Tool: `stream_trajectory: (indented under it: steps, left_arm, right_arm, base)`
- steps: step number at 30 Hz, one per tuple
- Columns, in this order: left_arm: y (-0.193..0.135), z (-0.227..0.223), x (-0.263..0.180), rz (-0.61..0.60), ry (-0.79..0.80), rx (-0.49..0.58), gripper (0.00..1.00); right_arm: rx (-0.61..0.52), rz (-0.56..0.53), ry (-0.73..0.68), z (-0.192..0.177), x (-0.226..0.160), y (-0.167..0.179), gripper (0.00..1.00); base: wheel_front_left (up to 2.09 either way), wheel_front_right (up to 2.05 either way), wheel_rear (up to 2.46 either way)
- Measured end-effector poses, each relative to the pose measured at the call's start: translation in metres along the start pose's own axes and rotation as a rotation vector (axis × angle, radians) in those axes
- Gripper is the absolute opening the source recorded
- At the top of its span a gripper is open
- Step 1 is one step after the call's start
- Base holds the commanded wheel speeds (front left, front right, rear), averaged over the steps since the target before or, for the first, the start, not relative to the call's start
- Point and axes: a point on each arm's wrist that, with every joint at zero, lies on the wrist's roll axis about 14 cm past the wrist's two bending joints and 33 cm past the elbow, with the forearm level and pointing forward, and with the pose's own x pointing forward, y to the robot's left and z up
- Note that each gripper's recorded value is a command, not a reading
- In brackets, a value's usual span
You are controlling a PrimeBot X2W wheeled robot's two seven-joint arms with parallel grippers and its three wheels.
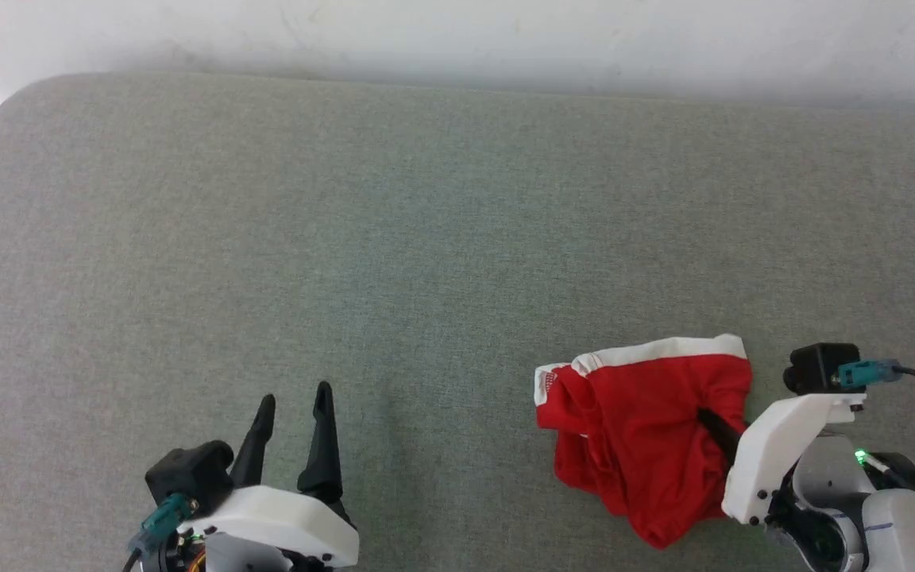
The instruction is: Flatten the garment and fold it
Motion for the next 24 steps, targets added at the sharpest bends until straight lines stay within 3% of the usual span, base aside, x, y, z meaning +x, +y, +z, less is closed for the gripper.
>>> stream_trajectory:
  steps: [11,24]
  left_arm:
    - [-0.024,0.005,0.011,-0.084,-0.003,0.022,1.0]
    - [-0.076,0.02,0.048,-0.222,-0.055,0.117,1.0]
  right_arm:
    - [-0.01,-0.136,-0.093,0.033,-0.027,-0.048,0.0]
    - [-0.13,-0.357,-0.121,0.076,-0.078,-0.132,0.0]
  base:
    - [0.0,0.0,0.0]
    - [0.0,0.0,0.0]
